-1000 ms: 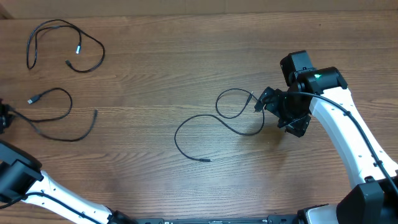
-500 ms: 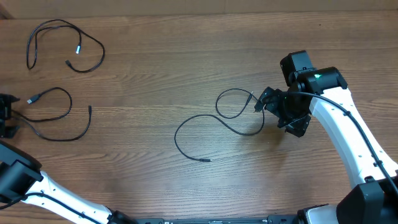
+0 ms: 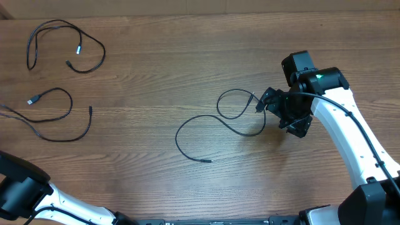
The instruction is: Untangle cables
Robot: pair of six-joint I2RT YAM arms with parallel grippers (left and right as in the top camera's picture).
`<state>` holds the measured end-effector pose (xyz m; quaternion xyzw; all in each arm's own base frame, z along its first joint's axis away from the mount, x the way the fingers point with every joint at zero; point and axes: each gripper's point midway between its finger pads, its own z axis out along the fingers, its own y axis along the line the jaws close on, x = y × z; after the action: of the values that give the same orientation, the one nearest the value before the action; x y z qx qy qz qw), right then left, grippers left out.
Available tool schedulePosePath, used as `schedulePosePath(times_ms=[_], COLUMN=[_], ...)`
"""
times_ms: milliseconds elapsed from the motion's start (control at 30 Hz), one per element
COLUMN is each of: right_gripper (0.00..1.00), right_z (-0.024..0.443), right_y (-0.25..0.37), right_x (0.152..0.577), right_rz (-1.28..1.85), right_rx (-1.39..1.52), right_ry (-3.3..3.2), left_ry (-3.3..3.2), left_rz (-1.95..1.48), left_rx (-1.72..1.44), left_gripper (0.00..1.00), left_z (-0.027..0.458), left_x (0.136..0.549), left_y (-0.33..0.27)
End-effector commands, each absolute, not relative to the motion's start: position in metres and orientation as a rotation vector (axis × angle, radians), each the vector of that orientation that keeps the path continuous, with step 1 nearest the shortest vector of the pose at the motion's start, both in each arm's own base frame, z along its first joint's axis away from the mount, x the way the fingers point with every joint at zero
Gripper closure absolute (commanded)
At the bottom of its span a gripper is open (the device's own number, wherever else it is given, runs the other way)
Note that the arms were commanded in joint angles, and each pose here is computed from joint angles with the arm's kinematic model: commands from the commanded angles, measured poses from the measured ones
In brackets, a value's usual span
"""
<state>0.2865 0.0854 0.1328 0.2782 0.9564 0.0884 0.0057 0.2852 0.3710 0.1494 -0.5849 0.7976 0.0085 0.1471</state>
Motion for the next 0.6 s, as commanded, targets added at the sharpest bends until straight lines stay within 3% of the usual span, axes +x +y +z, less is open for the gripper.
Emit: schedulePosePath(times_ms=[0,200,300,567], right_gripper=[0.0,0.0,0.0,0.0], right_z=[0.134,0.134,0.134,0.134], right_y=[0.086,0.086,0.086,0.086], right_x=[0.286,0.286,0.286,0.286], right_rz=[0.285,0.285,0.285,0.285], right_rx=[0.87,0.871,0.87,0.871], right_ry=[2.992,2.992,2.992,2.992], left_ry=[2.401,2.549,2.589,2.692], left_rz=[-0.025,-0.281,-0.321,-0.317], left_rx=[-1.705,-1.786,-1.859,-1.776], left_gripper=[0.58,0.52,0.57,0.48], left_z=[0.127,0.072,0.046,0.026], left_x=[0.284,0.286,0.285,0.309], left_y=[0.352,0.288,0.258,0.213])
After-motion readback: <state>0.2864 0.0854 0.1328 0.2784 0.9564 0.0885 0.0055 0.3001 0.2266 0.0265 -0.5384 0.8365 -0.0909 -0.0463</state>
